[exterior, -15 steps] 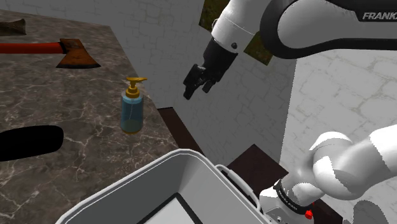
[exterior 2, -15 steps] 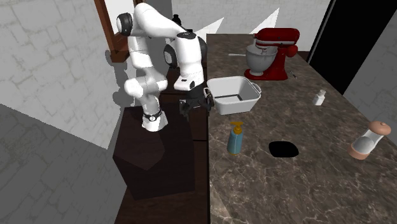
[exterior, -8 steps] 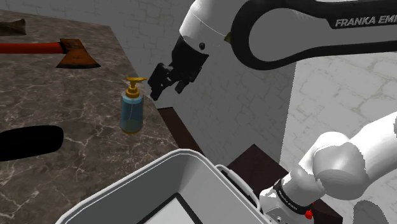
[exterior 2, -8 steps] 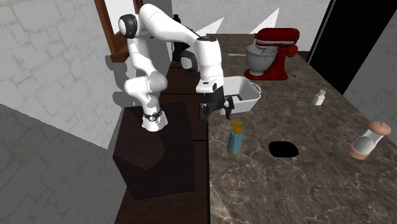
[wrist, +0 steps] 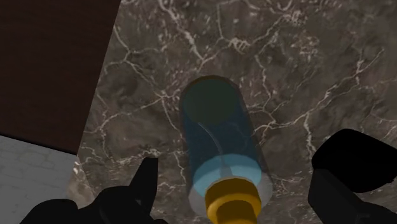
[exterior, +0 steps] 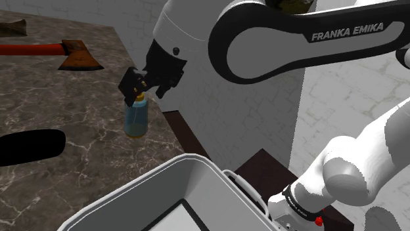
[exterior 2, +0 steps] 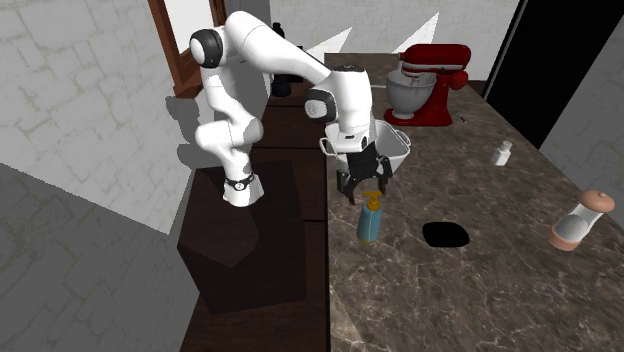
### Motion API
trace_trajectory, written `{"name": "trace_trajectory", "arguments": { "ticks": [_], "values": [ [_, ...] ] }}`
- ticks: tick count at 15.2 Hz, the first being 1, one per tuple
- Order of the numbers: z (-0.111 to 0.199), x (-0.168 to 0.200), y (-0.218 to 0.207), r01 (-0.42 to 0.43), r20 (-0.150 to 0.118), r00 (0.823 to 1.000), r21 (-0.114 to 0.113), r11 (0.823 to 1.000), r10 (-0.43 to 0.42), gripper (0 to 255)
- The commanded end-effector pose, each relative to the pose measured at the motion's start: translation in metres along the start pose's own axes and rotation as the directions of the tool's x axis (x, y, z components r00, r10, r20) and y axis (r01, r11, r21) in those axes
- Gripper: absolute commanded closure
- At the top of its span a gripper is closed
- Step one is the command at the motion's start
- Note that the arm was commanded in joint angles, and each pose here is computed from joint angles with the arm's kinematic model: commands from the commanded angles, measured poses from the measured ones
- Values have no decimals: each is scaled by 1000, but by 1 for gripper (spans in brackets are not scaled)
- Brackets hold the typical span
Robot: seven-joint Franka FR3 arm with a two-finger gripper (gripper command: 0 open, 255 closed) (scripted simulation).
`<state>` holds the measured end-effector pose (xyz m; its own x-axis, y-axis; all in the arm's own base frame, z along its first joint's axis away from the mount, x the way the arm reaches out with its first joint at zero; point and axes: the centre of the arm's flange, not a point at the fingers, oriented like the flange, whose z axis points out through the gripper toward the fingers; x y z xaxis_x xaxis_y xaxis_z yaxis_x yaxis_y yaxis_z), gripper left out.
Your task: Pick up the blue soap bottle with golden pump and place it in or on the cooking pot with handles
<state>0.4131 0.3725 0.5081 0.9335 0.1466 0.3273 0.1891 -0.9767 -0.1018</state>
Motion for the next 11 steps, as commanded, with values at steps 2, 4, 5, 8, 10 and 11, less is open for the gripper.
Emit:
{"name": "trace_trajectory", "arguments": {
  "ticks": [2, 4, 5, 8, 10, 11],
  "values": [
    [15, -1, 0, 0, -1, 1000, 1, 1000, 0, 0],
    [24, -1, 0, 0, -1, 1000, 1, 1000, 0, 0],
    [24, -1, 0, 0, -1, 1000, 1, 1000, 0, 0],
    [24, -1, 0, 0, -1, 1000, 1, 1000, 0, 0],
    [24, -1, 0, 0, -1, 1000, 1, 1000, 0, 0],
    [24, -1, 0, 0, -1, 1000, 0, 1000, 0, 0]
  ]
}}
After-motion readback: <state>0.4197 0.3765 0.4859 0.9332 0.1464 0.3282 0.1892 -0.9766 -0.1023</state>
